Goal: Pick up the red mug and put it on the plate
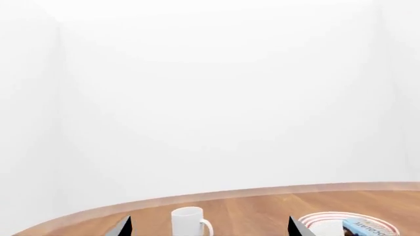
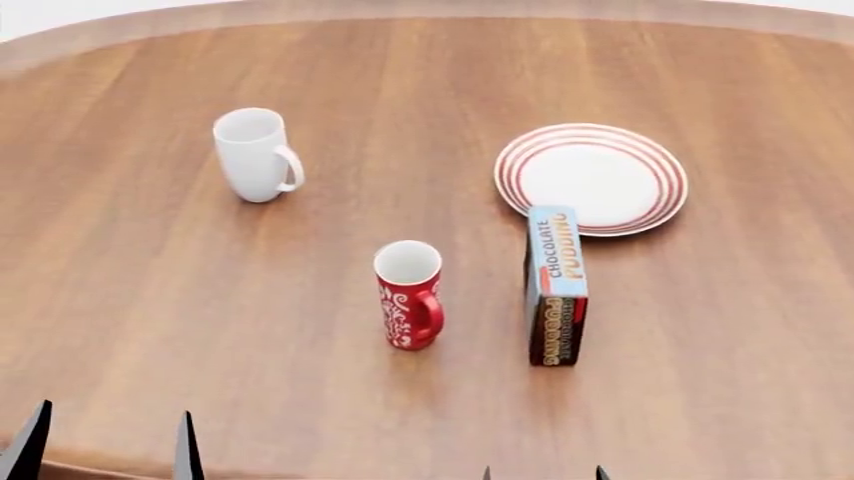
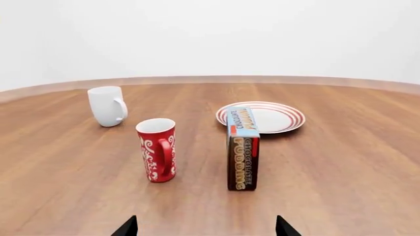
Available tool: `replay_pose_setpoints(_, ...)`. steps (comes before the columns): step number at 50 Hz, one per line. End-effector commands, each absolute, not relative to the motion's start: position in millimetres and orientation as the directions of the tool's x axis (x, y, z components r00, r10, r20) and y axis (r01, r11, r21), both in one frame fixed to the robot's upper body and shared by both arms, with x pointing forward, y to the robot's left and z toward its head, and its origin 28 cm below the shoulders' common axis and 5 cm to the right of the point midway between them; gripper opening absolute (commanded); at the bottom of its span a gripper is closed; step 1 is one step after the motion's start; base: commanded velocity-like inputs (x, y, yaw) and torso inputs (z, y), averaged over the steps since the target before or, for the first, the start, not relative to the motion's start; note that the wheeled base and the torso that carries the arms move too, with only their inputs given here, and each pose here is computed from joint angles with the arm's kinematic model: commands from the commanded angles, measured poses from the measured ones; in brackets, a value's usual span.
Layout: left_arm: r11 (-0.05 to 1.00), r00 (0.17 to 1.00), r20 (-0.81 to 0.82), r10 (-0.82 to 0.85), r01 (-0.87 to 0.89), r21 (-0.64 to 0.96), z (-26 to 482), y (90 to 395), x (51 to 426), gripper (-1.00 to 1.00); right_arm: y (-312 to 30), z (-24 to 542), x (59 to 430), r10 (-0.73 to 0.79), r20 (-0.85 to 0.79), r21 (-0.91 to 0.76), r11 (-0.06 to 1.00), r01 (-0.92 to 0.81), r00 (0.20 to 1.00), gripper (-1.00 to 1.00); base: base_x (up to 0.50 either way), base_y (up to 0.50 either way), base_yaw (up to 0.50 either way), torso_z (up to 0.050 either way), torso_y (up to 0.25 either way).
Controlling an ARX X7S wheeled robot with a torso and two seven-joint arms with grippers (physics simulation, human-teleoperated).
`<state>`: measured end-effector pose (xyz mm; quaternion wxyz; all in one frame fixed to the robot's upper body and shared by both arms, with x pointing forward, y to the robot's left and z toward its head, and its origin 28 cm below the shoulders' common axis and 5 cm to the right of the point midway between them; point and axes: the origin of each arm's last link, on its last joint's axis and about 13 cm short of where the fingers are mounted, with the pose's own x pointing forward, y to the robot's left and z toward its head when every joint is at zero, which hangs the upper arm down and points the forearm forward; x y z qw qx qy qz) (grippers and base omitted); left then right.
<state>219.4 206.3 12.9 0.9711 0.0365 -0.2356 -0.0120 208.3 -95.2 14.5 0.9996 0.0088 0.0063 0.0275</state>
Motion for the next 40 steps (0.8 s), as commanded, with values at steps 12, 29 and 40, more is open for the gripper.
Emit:
replay_pose_setpoints(12,0.997,0.890,0.455,-0.041,0.007,0.076,12.9,206.2,219.4,1.00,-95.3,14.8,208.0,0.055,-0.012,0.020,0.998,-0.055,0.998,1.00,0.00,0.17,0.00,0.000,0.000)
replay_pose_setpoints(29,0.997,0.889,0.455,-0.042,0.007,0.078,12.9,206.3,219.4,1.00,-95.8,13.9,208.8,0.051,-0.013,0.025,0.998,-0.051,0.999,1.00,0.00,0.14,0.00,0.000,0.000)
replay_pose_setpoints(40,0.997,0.890,0.454,-0.043,0.008,0.079,12.9,206.3,219.4,1.00,-95.6,14.0,209.3,0.054,-0.015,0.027,0.998,-0.054,0.998,1.00,0.00,0.00,0.00,0.000,0.000)
